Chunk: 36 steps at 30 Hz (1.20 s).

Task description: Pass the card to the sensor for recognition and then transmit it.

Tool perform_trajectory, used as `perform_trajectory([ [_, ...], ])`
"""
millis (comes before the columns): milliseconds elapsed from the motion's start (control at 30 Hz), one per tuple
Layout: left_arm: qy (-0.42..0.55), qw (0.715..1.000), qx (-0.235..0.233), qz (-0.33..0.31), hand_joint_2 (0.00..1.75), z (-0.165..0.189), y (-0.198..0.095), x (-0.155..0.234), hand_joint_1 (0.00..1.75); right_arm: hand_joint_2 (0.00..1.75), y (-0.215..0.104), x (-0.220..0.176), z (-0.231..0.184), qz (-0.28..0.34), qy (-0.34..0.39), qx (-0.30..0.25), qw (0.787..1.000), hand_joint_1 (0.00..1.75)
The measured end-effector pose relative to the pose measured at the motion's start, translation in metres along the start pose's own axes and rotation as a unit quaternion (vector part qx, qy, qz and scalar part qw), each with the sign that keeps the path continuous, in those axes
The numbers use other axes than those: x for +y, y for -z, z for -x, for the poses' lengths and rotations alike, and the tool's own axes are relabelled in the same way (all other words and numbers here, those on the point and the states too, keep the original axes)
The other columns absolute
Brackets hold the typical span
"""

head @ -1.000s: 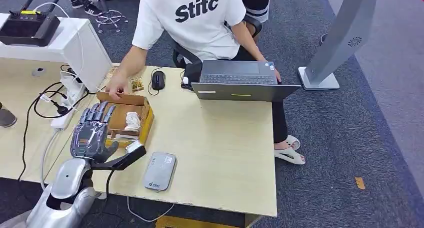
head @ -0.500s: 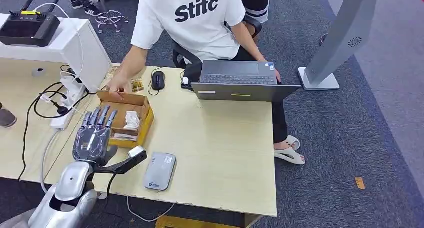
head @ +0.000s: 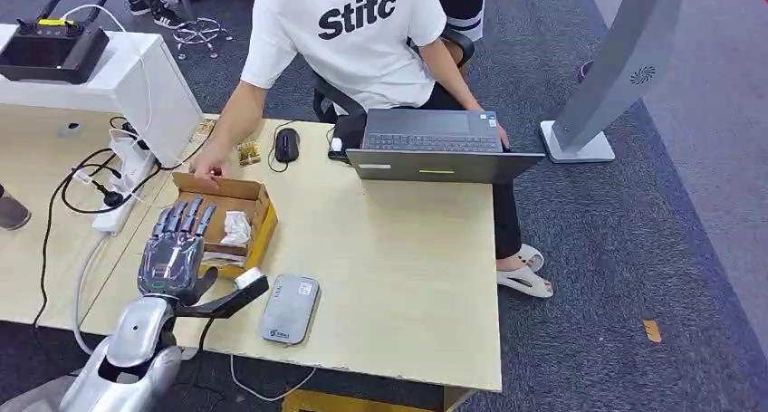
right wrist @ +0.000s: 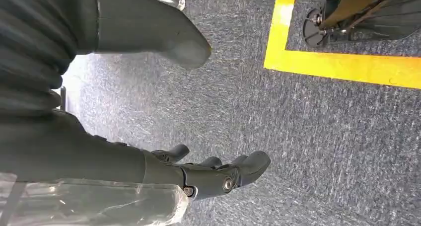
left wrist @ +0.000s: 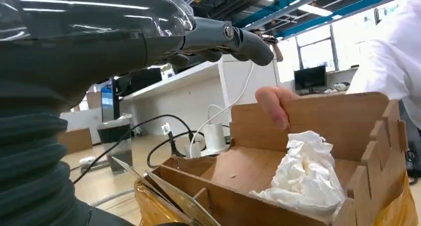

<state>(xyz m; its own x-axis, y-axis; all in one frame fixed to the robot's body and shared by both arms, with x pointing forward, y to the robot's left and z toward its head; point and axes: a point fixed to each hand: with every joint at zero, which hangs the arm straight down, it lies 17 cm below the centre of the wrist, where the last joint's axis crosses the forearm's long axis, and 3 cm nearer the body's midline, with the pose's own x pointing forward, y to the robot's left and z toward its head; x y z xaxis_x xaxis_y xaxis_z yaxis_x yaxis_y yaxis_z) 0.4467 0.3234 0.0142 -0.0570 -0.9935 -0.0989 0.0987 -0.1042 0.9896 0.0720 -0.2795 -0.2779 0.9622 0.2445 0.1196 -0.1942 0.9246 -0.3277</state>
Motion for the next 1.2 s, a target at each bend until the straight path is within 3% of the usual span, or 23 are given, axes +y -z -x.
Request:
perform_trajectory([
  [333, -0.006, 1.000, 0.006, 0.007, 1.75, 0.001, -0.002, -0.010, 0.00, 1.75, 0.000, 0.000, 0.000, 0.001, -0.002, 0.000, 1.000, 0.00],
  [367, -0.007, 1.000, 0.007, 0.008, 1.75, 0.001, -0.002, -0.011, 0.14, 1.75, 0.000, 0.000, 0.000, 0.001, -0.002, 0.000, 1.000, 0.00],
  [400, -0.008, 1.000, 0.009, 0.009, 1.75, 0.002, -0.003, -0.012, 1.38, 1.75, 0.000, 0.000, 0.000, 0.001, -0.002, 0.000, 1.000, 0.00],
  [433, -0.009, 1.000, 0.009, 0.010, 1.75, 0.002, -0.003, -0.013, 1.66, 1.75, 0.000, 0.000, 0.000, 0.001, -0.002, 0.000, 1.000, 0.00],
  [467, -0.010, 1.000, 0.009, 0.011, 1.75, 0.002, -0.003, -0.014, 1.75, 1.75, 0.000, 0.000, 0.000, 0.001, -0.002, -0.001, 1.000, 0.00],
  [1200, -0.026, 0.999, 0.010, 0.022, 1.75, 0.001, -0.005, -0.022, 1.75, 1.75, 0.000, 0.000, 0.000, 0.001, -0.003, 0.000, 1.000, 0.00],
])
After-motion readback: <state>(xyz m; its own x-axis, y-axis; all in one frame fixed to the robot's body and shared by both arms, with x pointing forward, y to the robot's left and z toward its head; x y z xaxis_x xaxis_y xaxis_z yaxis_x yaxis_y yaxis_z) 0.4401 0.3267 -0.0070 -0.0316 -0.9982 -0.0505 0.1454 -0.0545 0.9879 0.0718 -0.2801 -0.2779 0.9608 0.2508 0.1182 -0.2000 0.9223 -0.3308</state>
